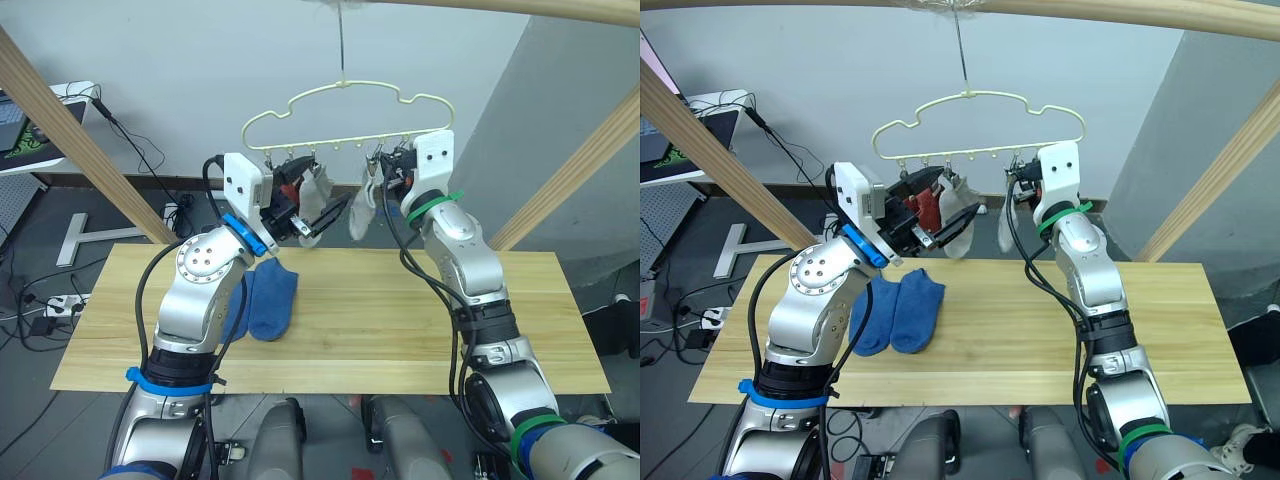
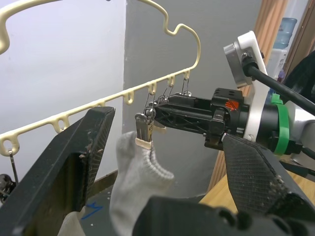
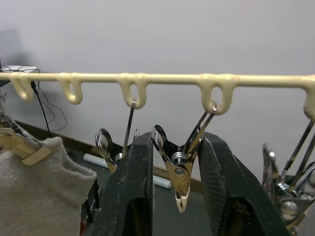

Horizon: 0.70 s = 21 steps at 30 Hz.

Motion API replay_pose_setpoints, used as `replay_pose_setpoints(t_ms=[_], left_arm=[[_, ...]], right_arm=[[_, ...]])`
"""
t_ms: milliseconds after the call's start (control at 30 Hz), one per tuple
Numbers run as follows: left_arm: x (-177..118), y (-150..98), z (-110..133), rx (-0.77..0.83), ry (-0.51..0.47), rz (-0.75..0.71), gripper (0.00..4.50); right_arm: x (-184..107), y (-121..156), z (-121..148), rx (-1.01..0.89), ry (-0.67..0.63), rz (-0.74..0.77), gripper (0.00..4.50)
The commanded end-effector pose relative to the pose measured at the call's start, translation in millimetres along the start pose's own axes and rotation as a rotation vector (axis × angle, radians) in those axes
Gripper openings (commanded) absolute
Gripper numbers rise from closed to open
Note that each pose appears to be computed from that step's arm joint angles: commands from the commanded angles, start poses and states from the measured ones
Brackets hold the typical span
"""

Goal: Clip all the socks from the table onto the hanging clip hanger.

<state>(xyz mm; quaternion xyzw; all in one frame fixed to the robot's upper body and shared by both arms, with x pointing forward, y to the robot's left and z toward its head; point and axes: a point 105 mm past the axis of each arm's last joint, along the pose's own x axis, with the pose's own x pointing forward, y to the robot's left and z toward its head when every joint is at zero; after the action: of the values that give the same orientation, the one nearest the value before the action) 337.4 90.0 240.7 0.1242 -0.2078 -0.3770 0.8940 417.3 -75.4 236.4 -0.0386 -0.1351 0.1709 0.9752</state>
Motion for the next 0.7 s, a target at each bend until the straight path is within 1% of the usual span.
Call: replay_pose_setpoints(t_ms=[33,367,467,533,567,700], left_arm=[[1.2,0.7,19.7,0.026,-0.067,-0.007,4.04],[2.7,0.1,23.2,0.022,-0.08,-0.01,4.04],[2.0,-0.7,22.6,0.02,-0.079,-0.011,4.04],[1.7,-1.4,21.9,0.017,-0.078,-0.01,4.04],[1.6,-1.7,21.7,0.016,-0.078,-0.009,4.04],[0.7,-4.0,21.0,0.009,-0.074,-0.012,4.04]], right_arm=[[2.3,-0.4,22.6,0.0,-0.081,-0.003,1.33],[2.9,0.9,23.5,0.004,-0.086,0.002,1.33],[2.5,-0.6,21.7,0.001,-0.08,-0.001,0.71],[1.8,-1.6,20.0,0.0,-0.074,-0.001,0.21],[1.5,-2.0,19.3,-0.001,-0.071,-0.001,0.1],[-0.6,-3.6,17.2,-0.004,-0.063,-0.003,0.1]])
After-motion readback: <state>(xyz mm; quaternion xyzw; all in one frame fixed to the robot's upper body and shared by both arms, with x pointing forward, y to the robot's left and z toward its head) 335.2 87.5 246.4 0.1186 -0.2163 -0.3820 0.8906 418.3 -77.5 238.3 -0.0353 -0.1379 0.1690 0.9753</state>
